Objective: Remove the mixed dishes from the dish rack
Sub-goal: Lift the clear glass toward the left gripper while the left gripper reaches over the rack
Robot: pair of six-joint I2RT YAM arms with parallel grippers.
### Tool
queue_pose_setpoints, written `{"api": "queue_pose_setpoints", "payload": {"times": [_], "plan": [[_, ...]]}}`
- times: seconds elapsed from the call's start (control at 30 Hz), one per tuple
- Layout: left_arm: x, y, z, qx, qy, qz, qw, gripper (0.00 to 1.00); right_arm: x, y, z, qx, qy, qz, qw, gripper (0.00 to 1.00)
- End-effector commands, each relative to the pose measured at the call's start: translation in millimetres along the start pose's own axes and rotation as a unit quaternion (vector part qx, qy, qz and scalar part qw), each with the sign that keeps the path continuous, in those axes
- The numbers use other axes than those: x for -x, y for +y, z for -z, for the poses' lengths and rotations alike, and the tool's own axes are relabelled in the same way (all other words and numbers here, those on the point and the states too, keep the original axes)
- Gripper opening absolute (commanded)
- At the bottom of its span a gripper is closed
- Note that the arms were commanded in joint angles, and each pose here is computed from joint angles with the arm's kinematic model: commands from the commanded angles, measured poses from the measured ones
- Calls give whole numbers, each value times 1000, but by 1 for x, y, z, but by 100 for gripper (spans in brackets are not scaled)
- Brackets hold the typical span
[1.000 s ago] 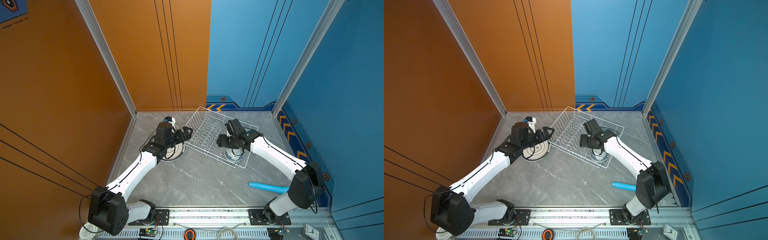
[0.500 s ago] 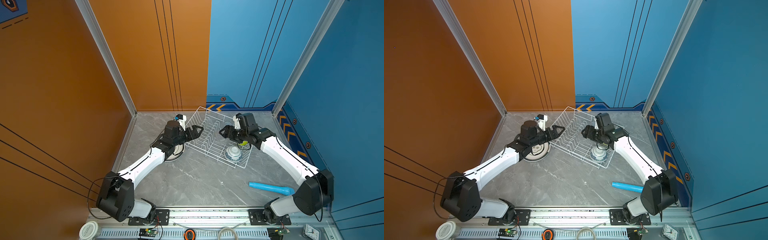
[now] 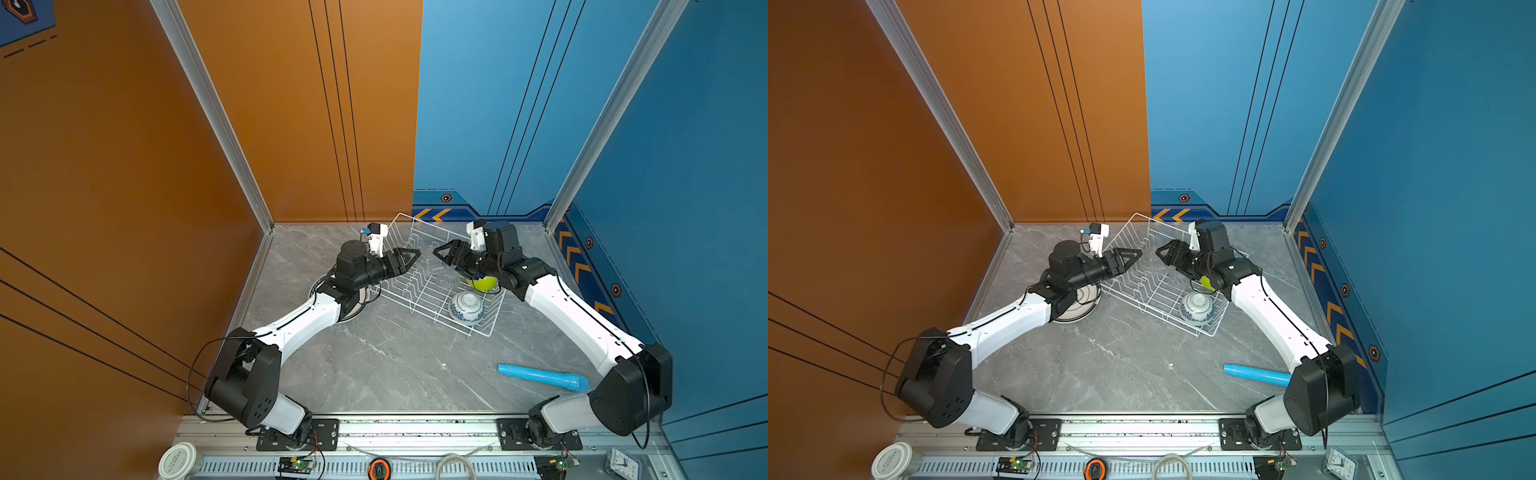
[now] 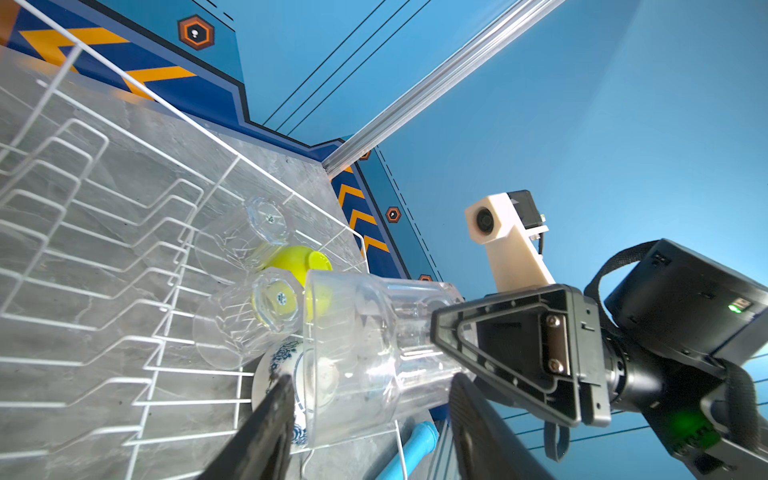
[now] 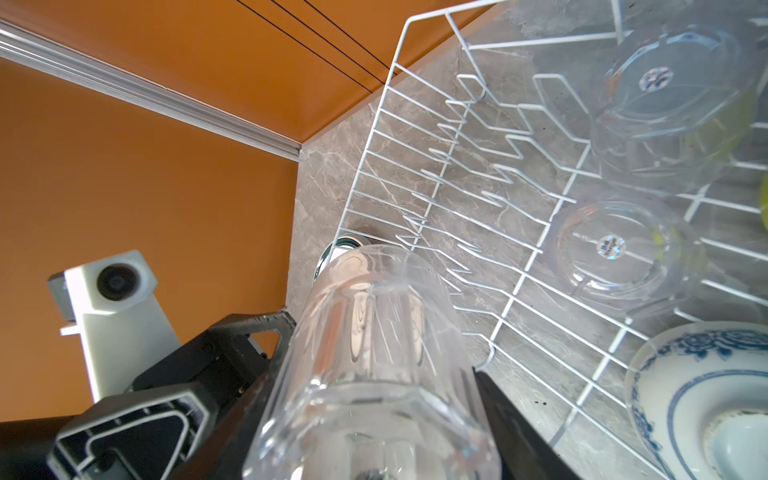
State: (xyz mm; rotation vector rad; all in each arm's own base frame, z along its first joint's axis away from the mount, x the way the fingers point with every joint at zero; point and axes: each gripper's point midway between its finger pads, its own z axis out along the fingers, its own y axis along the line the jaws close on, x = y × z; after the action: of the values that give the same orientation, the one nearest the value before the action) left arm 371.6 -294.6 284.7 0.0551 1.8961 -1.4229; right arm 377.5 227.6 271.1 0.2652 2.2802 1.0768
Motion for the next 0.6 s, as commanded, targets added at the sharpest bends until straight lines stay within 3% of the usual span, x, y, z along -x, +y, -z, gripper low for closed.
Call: {"api": "queue_pose_setpoints", "payload": {"times": [0.0,0.27,0.57], "plan": [[-5,-15,-2,-35,8,-7,999,55,10,21,12,45,-20,0,999,40],[-9,-19,-9,-53,21,6,998,50,14,28,9,72,-15,-11,997,40],[-5,-14,-9,-47,15,10,999,53,18,25,14,71,-24,-12,997,37]]}}
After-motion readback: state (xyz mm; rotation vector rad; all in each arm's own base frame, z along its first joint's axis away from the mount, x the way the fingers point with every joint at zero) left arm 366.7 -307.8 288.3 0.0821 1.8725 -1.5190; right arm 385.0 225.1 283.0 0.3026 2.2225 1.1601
